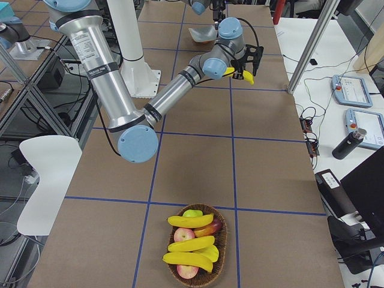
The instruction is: Transfer all bananas from basket to plate
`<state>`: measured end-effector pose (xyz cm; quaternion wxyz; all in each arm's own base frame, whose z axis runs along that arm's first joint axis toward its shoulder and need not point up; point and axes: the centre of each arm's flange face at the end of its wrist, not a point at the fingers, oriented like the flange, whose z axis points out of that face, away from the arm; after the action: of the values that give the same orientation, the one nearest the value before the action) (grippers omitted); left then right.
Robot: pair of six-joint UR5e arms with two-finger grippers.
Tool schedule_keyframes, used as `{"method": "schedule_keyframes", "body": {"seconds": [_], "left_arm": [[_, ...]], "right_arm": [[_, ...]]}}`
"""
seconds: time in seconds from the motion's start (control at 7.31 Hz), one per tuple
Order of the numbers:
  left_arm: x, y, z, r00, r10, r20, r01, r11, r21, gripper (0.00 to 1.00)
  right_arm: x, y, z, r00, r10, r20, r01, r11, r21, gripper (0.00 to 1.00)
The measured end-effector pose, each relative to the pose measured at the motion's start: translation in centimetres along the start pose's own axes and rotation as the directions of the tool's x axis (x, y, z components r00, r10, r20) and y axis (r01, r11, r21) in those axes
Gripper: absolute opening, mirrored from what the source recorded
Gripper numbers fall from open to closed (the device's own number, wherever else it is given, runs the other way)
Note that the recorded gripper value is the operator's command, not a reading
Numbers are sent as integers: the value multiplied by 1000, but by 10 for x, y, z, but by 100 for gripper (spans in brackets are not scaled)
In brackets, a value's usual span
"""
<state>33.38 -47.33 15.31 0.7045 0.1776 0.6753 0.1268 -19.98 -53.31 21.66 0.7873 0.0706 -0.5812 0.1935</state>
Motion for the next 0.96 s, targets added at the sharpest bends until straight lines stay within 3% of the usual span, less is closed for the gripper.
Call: {"method": "schedule_keyframes", "body": {"seconds": [0.27, 0.55, 0.96], "left_arm": [[35, 17, 30, 998, 9, -61, -13, 999, -53, 100], [70, 28, 52, 993, 7, -114, -17, 996, -85, 100], [92, 36, 67, 991, -3, -135, -6, 997, -73, 100]], "right_arm": [[-30, 37, 18, 996, 0, 87, 1, 1000, -17, 0], [-64, 79, 39, 990, -19, 142, 22, 1000, -20, 0], [-95, 141, 59, 979, -40, 198, 42, 999, -5, 0]]}}
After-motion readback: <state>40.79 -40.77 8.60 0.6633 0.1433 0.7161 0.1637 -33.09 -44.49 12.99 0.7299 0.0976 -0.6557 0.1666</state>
